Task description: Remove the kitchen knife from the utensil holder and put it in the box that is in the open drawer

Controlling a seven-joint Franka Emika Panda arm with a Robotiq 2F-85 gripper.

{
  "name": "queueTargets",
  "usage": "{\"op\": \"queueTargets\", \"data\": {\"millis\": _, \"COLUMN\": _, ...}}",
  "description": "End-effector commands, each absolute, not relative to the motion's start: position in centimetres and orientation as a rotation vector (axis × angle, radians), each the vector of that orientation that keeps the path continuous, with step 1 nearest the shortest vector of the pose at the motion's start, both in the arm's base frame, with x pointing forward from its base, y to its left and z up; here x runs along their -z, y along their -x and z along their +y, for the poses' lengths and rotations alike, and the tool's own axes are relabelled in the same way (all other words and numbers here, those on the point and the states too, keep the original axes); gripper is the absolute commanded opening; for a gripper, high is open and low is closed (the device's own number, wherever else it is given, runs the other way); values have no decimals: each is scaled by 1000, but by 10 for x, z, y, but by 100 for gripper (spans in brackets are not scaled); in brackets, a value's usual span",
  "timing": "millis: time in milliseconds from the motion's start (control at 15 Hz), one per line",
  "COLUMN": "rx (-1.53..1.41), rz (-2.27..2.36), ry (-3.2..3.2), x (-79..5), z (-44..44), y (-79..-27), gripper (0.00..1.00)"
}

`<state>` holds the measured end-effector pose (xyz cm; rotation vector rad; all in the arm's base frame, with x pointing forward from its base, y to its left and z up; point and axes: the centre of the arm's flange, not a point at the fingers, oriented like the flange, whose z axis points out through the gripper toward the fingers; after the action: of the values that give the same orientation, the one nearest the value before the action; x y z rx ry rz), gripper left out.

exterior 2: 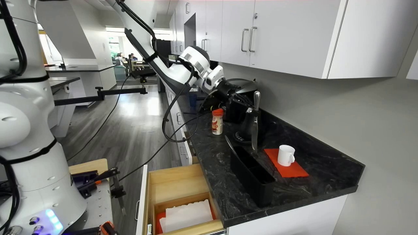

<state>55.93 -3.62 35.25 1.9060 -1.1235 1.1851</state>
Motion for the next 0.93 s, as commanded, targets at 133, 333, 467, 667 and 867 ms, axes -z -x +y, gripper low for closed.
{"op": "queueTargets", "data": {"millis": 133, "rx": -945, "rz": -1049, "ry": -1874, "x": -369, "z": -34, "y": -558, "gripper": 7}}
{"op": "queueTargets", "data": {"millis": 333, "rx": -796, "rz": -1111, "ry": -1916, "x": -349, "z": -32, "y": -547, "gripper": 7}}
{"op": "queueTargets", "data": {"millis": 467, "rx": -689, "rz": -1159, "ry": -1940, "x": -333, "z": -31, "y": -537, "gripper": 7}}
{"op": "queueTargets", "data": {"millis": 667, "rx": -553, "rz": -1205, "ry": -1965, "x": -305, "z": -26, "y": -519, "gripper": 7}}
{"op": "queueTargets", "data": {"millis": 867, "rx": -487, "rz": -1196, "ry": -2010, "x": -280, "z": -21, "y": -507, "gripper": 7}}
